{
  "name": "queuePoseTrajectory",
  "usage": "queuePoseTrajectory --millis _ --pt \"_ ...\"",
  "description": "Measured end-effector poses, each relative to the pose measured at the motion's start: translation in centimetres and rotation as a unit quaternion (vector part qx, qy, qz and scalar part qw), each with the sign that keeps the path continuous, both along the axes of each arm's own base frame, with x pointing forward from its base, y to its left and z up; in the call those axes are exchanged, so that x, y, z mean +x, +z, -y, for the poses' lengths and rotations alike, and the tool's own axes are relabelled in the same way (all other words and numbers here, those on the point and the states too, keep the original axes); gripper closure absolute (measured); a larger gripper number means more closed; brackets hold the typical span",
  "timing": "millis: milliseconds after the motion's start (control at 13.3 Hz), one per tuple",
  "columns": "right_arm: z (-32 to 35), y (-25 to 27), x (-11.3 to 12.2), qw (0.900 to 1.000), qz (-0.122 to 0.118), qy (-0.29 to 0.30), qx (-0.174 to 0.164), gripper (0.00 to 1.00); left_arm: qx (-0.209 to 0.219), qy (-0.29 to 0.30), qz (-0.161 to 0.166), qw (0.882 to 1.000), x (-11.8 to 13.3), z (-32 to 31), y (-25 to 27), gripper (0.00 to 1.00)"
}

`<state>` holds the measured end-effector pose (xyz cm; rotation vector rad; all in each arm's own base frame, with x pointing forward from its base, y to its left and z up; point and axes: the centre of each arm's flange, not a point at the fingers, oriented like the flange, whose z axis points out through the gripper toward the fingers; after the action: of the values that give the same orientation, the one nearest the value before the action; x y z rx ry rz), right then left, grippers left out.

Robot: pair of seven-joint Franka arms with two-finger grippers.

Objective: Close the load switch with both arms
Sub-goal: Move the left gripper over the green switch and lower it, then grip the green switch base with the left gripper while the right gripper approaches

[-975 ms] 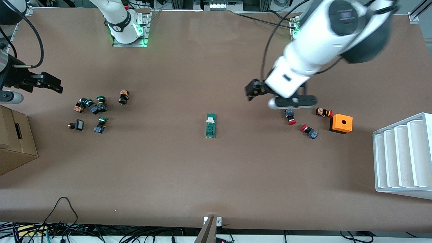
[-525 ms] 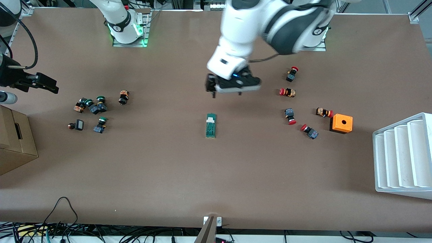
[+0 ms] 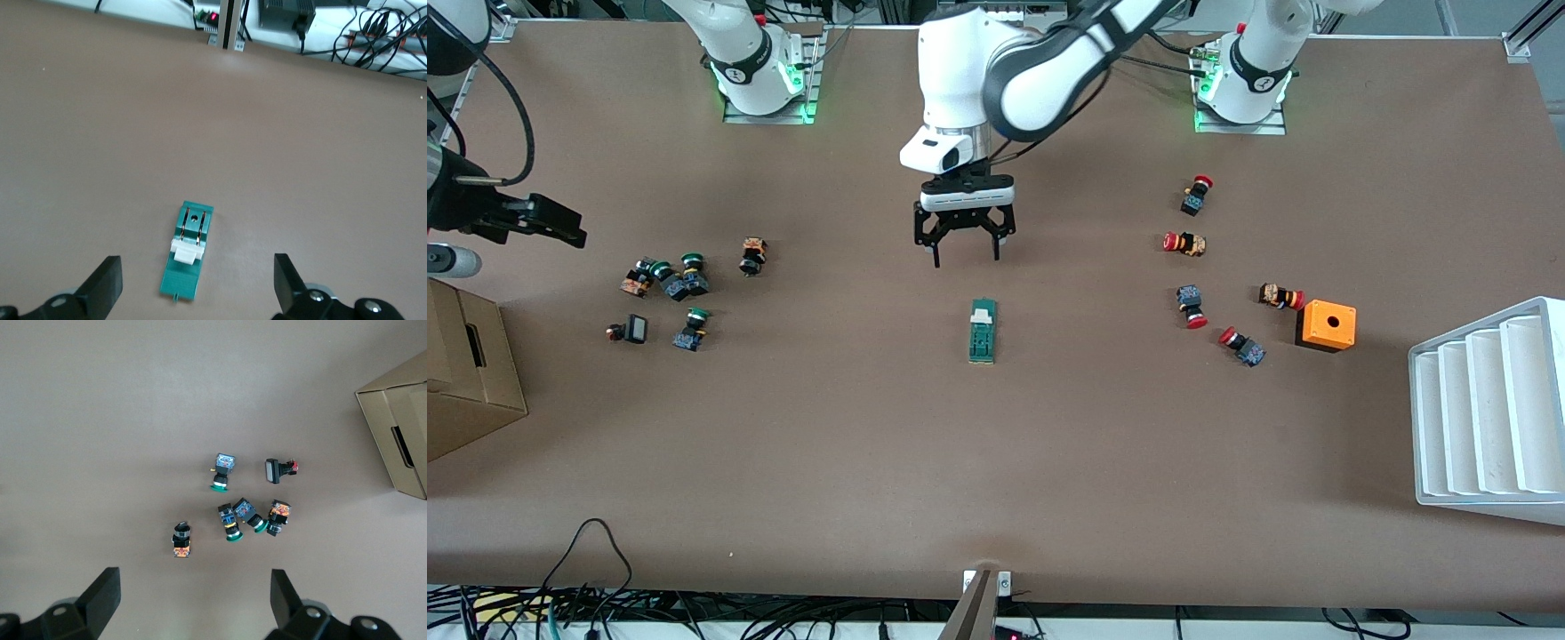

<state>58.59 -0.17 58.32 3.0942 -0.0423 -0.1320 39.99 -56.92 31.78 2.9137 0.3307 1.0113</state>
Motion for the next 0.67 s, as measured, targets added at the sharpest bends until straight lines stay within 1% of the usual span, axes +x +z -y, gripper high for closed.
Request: queuePoseTrajectory --millis 225,450,600,675 --pt "-0.3 -0.7 0.3 1.0 -0.006 0.003 0.001 0.0 -0.002 -0.004 0.058 0.998 -1.5 0.1 -6.3 0.0" --pt "-0.3 -0.8 0.3 1.0 -0.007 0.003 0.001 0.0 -0.011 -0.02 0.102 0.995 -2.1 -0.1 -10.2 0.0" --pt "-0.4 -1.6 0.7 1.0 -0.013 0.004 0.001 0.0 -0.004 -0.035 0.132 0.991 -2.4 -0.5 -12.8 0.0" --pt "-0.7 -2.4 1.1 1.0 -0.017 0.007 0.002 0.0 0.002 -0.04 0.142 0.989 -2.5 -0.7 -14.0 0.0"
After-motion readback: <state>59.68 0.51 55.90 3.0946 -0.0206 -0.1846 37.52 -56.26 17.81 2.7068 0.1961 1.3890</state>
